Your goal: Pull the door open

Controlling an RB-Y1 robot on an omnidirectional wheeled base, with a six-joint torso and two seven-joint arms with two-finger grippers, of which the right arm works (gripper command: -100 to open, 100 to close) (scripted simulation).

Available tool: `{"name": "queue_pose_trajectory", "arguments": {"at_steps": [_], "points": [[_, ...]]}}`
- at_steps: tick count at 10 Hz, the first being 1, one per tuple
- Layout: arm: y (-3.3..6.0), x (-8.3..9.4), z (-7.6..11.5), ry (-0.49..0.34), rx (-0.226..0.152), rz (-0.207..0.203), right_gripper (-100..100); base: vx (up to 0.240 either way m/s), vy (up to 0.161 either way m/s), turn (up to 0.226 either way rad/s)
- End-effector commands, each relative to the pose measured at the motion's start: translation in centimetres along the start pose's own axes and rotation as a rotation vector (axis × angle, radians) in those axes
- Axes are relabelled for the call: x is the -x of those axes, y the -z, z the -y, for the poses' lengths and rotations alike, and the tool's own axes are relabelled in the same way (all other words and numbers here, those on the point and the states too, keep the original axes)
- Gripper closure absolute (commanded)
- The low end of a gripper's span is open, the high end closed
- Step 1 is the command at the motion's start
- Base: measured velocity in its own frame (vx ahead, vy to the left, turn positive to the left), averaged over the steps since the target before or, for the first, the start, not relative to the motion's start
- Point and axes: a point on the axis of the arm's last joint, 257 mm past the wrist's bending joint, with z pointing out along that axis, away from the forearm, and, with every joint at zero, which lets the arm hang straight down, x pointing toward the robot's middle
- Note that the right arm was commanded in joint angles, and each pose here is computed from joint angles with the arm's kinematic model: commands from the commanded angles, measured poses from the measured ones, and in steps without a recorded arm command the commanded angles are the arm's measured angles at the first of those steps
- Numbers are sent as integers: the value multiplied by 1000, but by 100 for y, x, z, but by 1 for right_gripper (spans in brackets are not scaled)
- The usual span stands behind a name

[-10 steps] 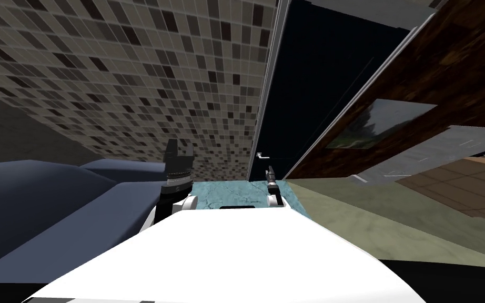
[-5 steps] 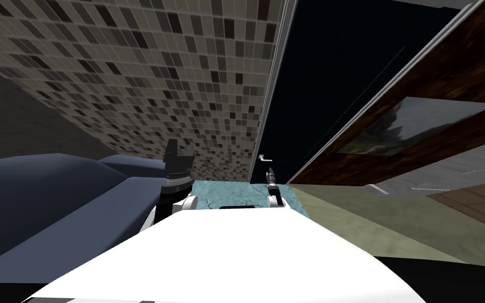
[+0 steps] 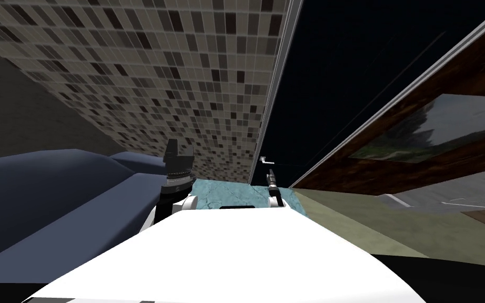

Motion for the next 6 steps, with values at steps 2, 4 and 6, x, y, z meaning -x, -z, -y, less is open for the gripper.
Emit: {"name": "queue_pose_trajectory", "arguments": {"at_steps": [2,4,6], "points": [[30,44,121,-1,-26,12,-100,39,-64,123],[58,101,238,-2,-54,25,-100,52,-69,134],[68,120,275,-2,-63,29,-100,36,-60,53]]}}
